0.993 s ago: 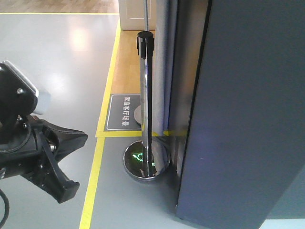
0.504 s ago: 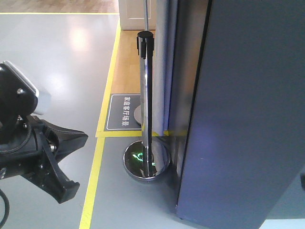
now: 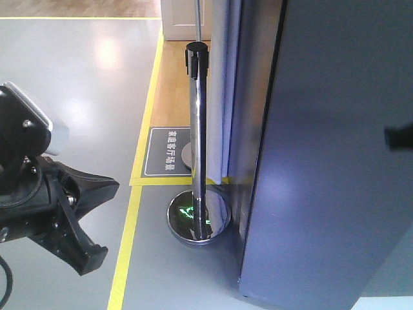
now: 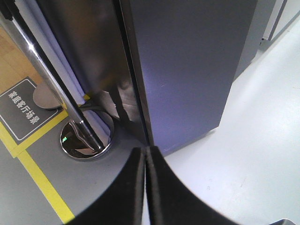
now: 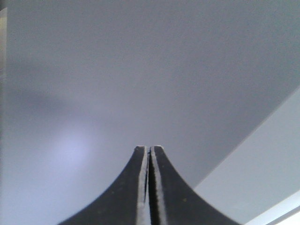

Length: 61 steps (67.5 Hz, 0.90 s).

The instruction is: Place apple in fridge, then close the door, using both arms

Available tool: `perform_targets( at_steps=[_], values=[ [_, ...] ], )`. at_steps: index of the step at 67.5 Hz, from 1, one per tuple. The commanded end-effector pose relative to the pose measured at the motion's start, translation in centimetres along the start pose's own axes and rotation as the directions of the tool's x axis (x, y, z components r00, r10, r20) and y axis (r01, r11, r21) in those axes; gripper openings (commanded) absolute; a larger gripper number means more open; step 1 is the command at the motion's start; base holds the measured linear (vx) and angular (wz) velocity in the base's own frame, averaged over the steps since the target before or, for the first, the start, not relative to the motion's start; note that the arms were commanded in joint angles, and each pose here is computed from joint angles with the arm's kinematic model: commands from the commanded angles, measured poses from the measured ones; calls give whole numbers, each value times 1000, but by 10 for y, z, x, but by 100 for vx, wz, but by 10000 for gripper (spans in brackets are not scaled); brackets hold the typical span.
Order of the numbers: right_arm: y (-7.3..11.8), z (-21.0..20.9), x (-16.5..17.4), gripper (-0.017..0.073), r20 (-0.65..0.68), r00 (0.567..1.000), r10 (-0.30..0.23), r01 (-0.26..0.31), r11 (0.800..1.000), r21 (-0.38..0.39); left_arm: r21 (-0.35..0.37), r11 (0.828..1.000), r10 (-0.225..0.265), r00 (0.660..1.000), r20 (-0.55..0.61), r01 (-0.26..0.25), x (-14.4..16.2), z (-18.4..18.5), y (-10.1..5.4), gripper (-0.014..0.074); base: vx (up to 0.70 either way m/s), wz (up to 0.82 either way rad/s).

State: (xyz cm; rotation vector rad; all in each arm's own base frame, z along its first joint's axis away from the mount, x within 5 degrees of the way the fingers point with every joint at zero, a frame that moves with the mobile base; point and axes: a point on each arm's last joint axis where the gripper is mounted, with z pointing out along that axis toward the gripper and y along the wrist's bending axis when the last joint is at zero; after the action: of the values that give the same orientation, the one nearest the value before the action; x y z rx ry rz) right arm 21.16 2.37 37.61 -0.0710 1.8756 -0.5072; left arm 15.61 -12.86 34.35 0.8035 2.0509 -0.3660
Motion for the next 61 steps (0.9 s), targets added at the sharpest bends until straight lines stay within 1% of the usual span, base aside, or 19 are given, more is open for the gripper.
perform_targets(
  at_steps=[1, 5, 9, 17, 23, 28, 35, 48, 61],
  values=[
    [-19, 11, -25, -2, 69, 998, 9, -14, 998, 68, -1, 1000, -14, 995, 97, 14, -13, -8, 0, -6, 0, 0],
    [-29, 24, -28, -2, 67, 997, 26, -32, 996, 81, -1, 1000, -14, 995, 97, 14, -13, -8, 0, -6, 0, 0],
    [-35, 37, -33, -2, 84, 995, 48, -52, 997, 56, -1, 1000, -14, 995, 97, 14, -13, -8, 0, -6, 0, 0],
    [-49, 59, -38, -2, 115, 986, 117, -120, 993, 19, -1, 1000, -14, 995, 97, 14, -13, -8, 0, -6, 0, 0],
    [-58, 76, -40, -2, 143, 979, 145, -146, 989, 2, -1, 1000, -14, 995, 97, 14, -13, -8, 0, -6, 0, 0],
    [-64, 93, -42, -2, 165, 975, 152, -152, 988, -9, -1, 1000, -14, 995, 97, 14, -13, -8, 0, -6, 0, 0],
    [-69, 117, -42, -2, 188, 971, 148, -145, 989, -31, -1, 1000, -14, 995, 97, 14, -13, -8, 0, -6, 0, 0],
    [-73, 167, -39, -2, 194, 968, 157, -147, 987, -64, -1, 1000, -14, 995, 98, 14, -13, -8, 0, -6, 0, 0],
    [-73, 210, -35, -2, 179, 965, 192, -181, 981, -75, -1, 1000, -14, 996, 93, 14, -13, -8, 0, -6, 0, 0]
  ],
)
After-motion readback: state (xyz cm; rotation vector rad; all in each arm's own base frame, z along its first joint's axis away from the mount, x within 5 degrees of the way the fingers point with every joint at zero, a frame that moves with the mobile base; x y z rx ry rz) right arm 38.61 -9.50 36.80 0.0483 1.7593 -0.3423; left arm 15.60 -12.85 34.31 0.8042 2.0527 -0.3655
